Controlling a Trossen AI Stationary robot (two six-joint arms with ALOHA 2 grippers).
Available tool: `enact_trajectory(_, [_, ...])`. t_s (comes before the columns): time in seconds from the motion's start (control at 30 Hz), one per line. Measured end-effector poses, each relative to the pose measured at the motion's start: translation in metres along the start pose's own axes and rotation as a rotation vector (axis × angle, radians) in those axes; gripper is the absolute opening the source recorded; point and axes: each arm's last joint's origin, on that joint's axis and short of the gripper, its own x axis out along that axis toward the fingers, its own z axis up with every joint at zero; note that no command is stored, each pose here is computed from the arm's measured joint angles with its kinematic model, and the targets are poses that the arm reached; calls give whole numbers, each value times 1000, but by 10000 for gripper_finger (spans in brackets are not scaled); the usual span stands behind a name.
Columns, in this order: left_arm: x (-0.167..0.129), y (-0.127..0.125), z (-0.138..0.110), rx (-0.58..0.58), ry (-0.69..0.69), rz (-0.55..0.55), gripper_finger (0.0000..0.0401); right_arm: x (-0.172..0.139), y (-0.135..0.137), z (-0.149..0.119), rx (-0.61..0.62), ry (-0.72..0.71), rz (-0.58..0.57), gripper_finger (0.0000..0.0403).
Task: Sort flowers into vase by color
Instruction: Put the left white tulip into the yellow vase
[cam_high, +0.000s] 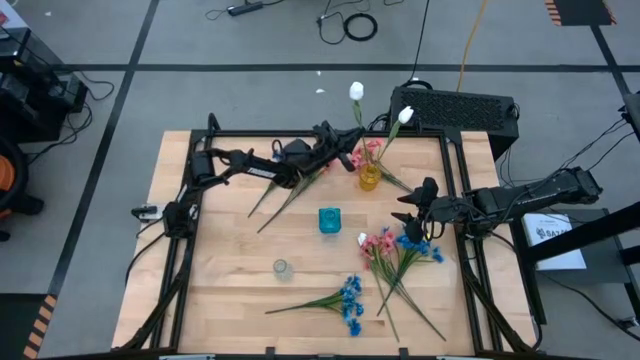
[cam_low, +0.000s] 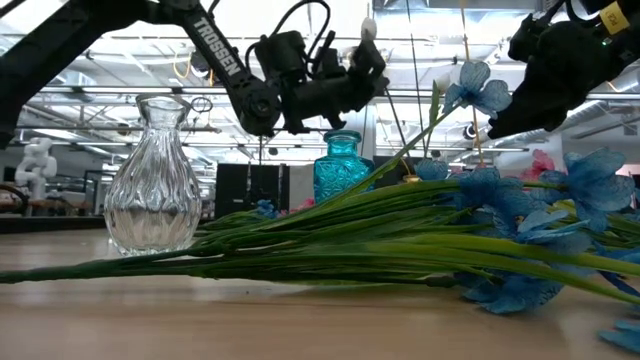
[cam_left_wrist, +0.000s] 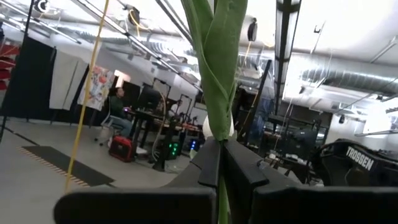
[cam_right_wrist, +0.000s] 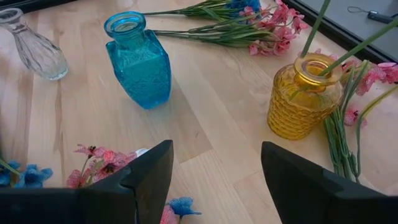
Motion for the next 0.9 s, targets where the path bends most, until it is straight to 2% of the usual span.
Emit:
enact_trajectory(0.27, [-2,-14,-3,104,-18,61,12,0,-1,0,-8,-11,-22,235])
enact_trajectory(0.43, [2,-15,1,78,-40,65,12,0,-1,0,-9,-12,-22,235])
enact_trajectory(0.7, [13,-18,-19,80,-30,55,12,0,0,2,-12,-25,-18,235])
enact_trajectory(0.9, [13,-18,-19,88,-55,63,12,0,0,2,-19,-26,-16,235])
